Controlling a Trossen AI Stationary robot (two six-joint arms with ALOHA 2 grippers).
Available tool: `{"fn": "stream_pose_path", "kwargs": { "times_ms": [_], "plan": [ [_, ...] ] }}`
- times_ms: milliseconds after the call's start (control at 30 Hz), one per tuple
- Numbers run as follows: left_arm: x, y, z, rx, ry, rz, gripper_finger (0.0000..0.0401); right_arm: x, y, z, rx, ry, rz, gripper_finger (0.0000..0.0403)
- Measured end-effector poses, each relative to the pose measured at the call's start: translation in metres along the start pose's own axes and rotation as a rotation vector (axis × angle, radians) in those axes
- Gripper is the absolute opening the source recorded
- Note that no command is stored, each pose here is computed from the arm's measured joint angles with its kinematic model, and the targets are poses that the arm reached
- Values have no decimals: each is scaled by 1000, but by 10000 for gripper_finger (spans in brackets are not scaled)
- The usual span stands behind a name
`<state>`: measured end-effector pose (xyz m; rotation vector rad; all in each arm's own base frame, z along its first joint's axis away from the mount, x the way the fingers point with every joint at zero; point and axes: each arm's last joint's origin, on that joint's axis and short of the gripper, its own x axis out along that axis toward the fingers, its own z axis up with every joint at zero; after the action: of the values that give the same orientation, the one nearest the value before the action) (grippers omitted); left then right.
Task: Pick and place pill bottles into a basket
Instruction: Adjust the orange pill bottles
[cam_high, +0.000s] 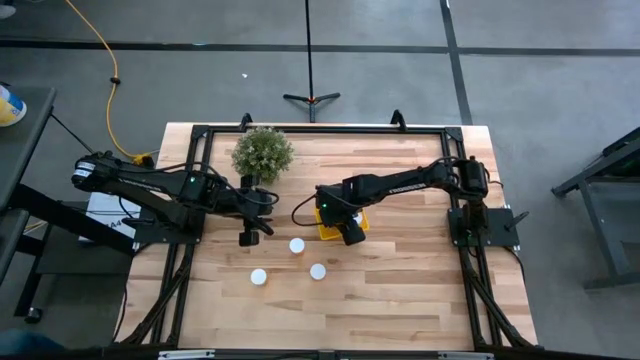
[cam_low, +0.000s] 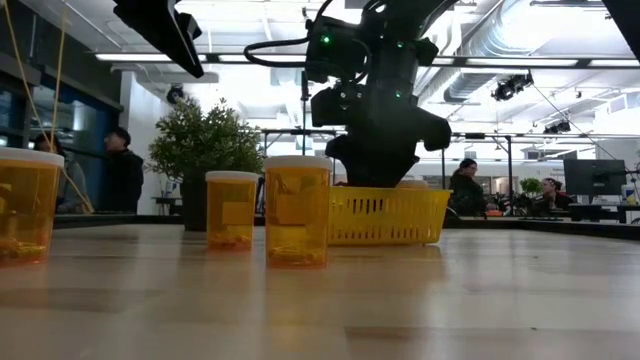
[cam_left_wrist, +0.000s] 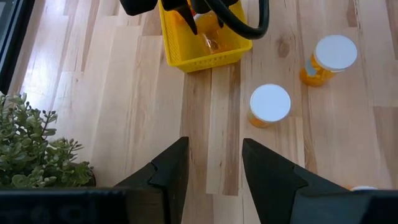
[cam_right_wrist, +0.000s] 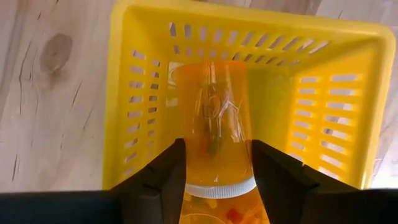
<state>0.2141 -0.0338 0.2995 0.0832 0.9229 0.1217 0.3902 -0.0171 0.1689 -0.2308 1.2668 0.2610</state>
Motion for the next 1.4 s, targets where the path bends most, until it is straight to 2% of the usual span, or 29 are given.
{"fn": "stream_pose_path", "kwargs": {
  "times_ms": [400,633,767,1067,1200,1400],
  "plan": [
    [0,0,0,-3,0,0,184,-10,0,1,25,-21,-11,137],
    [0,0,0,-3,0,0,184,-10,2,1,12,-36,37,131],
    [0,0,0,-3,0,0,184,-10,5,2,-33,-42,46,160],
    [0,0,0,-2,0,-1,184,-2,15,6,-141,-20,31,283],
    [0,0,0,0,0,-1,184,4,14,4,-163,15,-3,297],
    [0,0,0,0,0,-1,184,4,12,4,-169,12,-7,288]
  ]
}}
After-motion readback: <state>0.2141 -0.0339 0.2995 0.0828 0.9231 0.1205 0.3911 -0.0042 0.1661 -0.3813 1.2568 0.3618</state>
